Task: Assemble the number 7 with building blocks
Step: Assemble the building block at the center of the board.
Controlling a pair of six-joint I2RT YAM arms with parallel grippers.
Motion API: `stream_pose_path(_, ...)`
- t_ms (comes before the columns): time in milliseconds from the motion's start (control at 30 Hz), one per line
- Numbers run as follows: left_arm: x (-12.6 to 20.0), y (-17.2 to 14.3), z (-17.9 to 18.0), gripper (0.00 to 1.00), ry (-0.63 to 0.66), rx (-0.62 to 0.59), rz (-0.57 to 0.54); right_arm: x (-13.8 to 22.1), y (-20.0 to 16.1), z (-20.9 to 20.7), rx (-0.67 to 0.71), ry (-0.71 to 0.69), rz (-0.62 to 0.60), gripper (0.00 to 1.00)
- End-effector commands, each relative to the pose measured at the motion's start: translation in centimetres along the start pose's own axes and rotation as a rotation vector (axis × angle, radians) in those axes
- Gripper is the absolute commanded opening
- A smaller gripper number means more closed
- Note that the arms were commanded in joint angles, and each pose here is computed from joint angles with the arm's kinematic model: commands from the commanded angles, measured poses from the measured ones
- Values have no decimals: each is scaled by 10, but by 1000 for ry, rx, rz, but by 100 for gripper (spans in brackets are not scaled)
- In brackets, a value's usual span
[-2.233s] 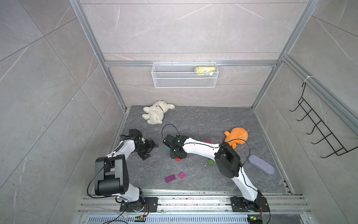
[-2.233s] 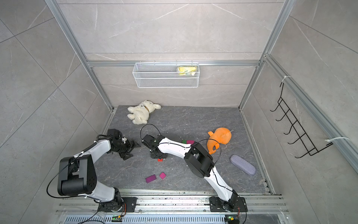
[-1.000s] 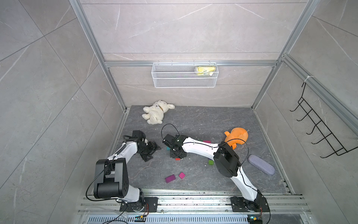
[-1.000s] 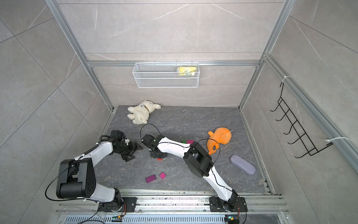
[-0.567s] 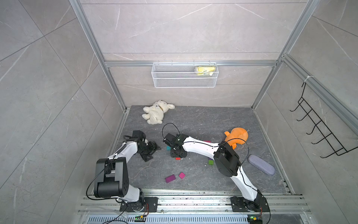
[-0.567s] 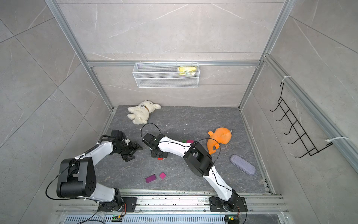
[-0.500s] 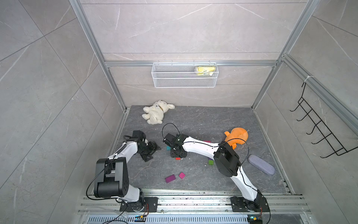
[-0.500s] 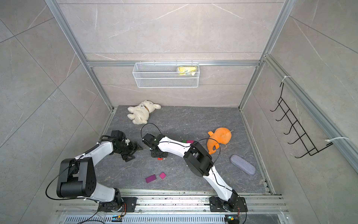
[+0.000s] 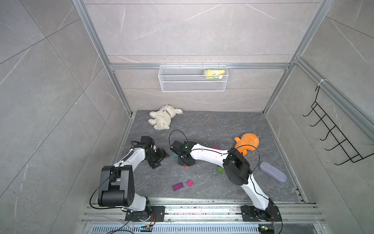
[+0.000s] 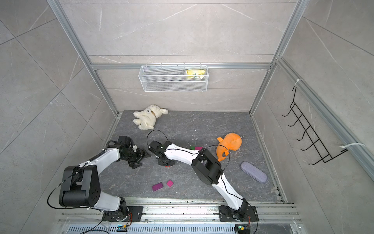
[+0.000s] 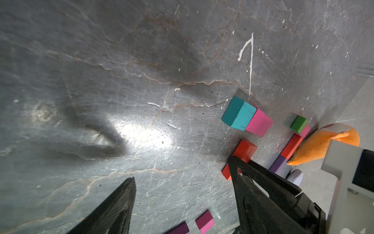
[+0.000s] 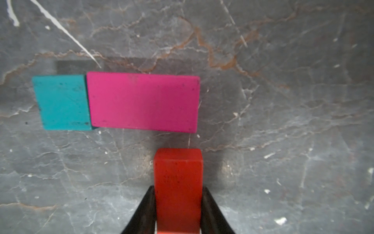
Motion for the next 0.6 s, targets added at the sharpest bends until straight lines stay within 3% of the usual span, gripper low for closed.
stream_pose_path(0,4,2,-5,82,-5,-16,-15,12,7,1,-4,-7,-21,33)
stream_pose_path(567,2,3,-3,82,4,-14,-9,-2,7,-2,-14,-28,7,32)
Point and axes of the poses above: each gripper's point midway between its finger pads, its own x axis back along the fingers, its own z axis along the line the jaws close on, y = z × x, the point moved 1 cm from there along x, back along the fingers, and after that the axes turned 11 degrees about x, right-handed, at the moved point
